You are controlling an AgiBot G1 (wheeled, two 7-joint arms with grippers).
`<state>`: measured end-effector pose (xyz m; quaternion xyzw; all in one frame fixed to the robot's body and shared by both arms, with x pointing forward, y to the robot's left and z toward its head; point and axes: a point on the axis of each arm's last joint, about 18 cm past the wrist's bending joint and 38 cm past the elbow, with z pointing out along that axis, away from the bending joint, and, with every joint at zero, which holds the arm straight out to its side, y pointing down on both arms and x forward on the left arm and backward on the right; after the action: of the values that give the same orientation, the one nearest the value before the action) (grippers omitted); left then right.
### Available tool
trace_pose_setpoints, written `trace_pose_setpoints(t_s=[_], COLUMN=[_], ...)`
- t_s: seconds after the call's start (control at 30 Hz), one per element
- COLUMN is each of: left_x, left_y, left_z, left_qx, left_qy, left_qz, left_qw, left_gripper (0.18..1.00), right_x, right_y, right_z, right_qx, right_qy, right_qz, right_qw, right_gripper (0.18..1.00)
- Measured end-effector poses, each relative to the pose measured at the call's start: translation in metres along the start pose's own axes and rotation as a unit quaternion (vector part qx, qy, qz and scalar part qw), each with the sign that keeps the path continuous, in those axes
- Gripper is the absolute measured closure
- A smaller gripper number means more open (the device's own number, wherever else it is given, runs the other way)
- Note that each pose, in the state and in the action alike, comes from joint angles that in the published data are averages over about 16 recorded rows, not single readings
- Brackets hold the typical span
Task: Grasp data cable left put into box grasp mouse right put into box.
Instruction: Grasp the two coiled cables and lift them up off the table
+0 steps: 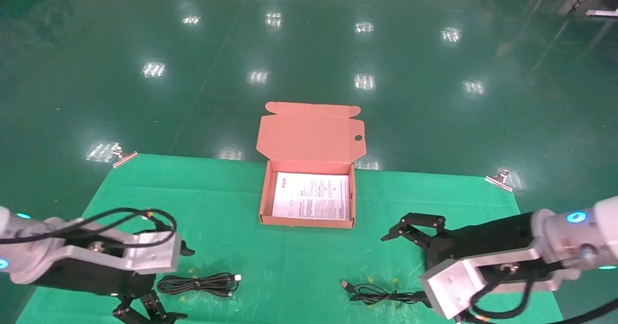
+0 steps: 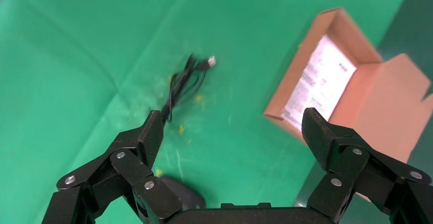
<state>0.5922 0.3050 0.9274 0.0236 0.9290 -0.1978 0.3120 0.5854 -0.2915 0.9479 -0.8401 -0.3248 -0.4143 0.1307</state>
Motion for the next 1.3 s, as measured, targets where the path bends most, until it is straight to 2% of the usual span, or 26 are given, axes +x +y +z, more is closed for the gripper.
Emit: trace_pose_setpoints(t_s=[0.23, 0.53, 0.97, 1.3], left_x=[-0.009, -0.017, -0.026, -0.033], left_y=[0.001, 0.003, 0.026, 0.043], left_z=[0.030, 0.066, 0.110, 0.130], left_qx=[-0.064, -0.103, -0.101, -0.090], left_qy=[-0.010, -0.020, -0.013, -0.015], left_qz=[0.032, 0.047, -0.018, -0.066], left_qw=[0.9974, 0.9933, 0.9946, 0.9936], left_gripper=[0.184, 0.184, 0.184, 0.184], right_x=[-0.013, -0.034, -0.056, -0.063], right_y=[0.012, 0.021, 0.031, 0.038], right_z=[0.032, 0.066, 0.104, 0.128], right_qx=[-0.048, -0.086, -0.106, -0.105], right_qy=[-0.025, -0.044, -0.054, -0.054], right_qz=[-0.012, 0.007, 0.077, 0.123], right_qw=[0.998, 0.995, 0.990, 0.985], right_gripper=[0.178, 0.178, 0.178, 0.178])
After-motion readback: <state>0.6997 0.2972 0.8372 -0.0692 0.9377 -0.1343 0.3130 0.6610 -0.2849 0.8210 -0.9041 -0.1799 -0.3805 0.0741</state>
